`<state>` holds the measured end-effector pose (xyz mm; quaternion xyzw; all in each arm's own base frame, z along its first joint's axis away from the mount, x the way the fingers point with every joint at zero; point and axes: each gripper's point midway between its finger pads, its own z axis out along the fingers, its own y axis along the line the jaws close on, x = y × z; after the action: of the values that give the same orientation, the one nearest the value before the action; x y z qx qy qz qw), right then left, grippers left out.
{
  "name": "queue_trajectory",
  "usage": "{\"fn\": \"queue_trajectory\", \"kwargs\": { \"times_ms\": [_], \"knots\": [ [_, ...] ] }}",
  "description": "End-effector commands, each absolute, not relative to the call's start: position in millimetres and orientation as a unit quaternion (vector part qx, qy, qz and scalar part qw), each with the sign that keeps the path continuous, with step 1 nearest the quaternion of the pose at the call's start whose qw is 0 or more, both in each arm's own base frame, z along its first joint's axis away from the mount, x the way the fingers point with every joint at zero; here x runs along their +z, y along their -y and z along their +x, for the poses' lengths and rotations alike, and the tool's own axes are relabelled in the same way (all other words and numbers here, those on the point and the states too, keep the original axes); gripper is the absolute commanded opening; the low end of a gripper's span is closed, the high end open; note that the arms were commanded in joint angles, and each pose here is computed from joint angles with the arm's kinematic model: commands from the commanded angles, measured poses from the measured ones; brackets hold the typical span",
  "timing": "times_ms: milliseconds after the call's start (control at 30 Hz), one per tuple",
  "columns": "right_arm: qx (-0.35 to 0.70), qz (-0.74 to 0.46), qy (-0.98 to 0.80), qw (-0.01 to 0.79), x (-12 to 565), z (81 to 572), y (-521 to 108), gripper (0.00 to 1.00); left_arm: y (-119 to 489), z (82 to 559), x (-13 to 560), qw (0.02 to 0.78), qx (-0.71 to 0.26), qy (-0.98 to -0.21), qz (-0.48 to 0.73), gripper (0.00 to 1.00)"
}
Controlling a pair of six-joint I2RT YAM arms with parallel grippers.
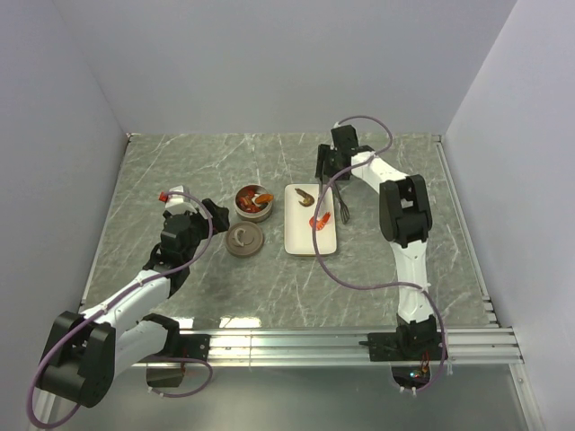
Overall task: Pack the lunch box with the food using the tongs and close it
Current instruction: Grab the clamp with the right arm
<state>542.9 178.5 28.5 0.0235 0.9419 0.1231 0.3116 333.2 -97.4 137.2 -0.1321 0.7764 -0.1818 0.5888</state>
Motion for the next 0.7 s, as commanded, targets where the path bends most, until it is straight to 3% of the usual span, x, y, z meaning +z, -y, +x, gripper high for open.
{"fn": "queue_trajectory", "kwargs": {
  "times_ms": [0, 100, 133, 233, 667],
  "knots": [
    [0.129, 0.004, -0.945, 0.300, 34.4, 542.6, -189.2, 0.70, 97.9, 341.0, 158.6, 0.611, -0.191, -0.757, -0.133, 0.99],
    [0.125, 0.004, -0.946, 0.298, 32.8, 543.1, -188.9, 0.61, 97.6, 340.8, 159.3, 0.612, -0.191, -0.755, -0.134, 0.99],
    [0.125, 0.004, -0.946, 0.299, 32.2, 543.3, -188.6, 0.51, 97.5, 340.7, 159.8, 0.613, -0.192, -0.755, -0.134, 0.99],
    [0.120, 0.008, -0.941, 0.315, 38.8, 546.6, -187.4, 0.40, 97.5, 340.9, 158.7, 0.612, -0.191, -0.756, -0.133, 1.00],
    [0.096, 0.039, -0.860, 0.500, 171.4, 552.0, -161.4, 0.39, 97.1, 341.1, 157.8, 0.611, -0.189, -0.757, -0.135, 0.99]
  ]
}}
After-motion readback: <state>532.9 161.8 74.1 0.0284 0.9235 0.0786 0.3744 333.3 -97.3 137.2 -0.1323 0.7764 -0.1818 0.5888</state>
